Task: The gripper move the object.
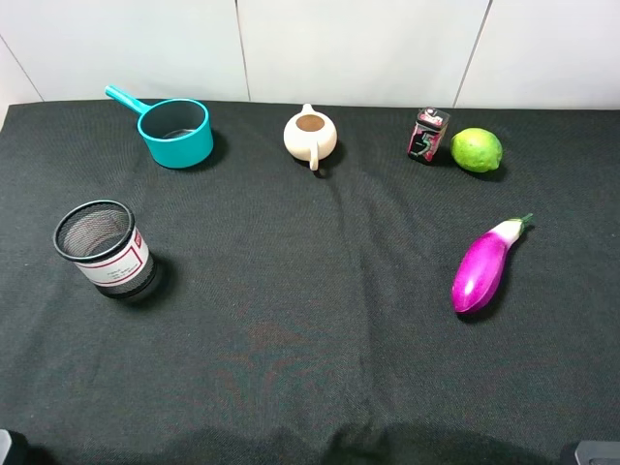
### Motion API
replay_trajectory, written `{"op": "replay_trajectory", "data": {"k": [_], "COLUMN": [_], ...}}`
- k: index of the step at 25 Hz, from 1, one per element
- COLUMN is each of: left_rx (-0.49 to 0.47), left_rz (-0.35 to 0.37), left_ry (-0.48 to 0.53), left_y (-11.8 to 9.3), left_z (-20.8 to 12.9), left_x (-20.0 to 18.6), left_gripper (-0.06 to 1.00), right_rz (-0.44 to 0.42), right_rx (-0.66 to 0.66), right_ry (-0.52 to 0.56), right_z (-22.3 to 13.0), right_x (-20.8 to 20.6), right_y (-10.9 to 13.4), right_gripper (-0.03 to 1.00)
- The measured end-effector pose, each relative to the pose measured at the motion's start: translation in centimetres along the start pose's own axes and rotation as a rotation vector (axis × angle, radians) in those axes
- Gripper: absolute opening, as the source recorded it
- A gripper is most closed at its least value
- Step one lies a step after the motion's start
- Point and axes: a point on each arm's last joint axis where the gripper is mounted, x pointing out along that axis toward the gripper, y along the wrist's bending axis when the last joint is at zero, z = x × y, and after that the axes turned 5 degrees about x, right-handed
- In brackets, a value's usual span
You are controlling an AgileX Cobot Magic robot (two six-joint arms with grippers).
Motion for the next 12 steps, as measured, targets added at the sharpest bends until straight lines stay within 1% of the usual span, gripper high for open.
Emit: {"op": "replay_trajectory", "data": {"k": [6,12], "left_rx": [0.0,0.0], "left_rz": [0.0,0.0], "left_ry": [0.0,0.0], "left_y": [0.0,0.0], "left_z": [0.0,0.0], "left_x": [0.0,0.0], "left_gripper": [0.98,0.98], "right_rz": [-0.044,-0.052], "right_rx": [0.041,0.046], "right_ry": [-0.002,-0.003], "right_z": [0.01,0.01], "right_x": [0.0,0.0], "right_y": [-0.4,-0.47], "right_gripper": [0.69,0.69]}}
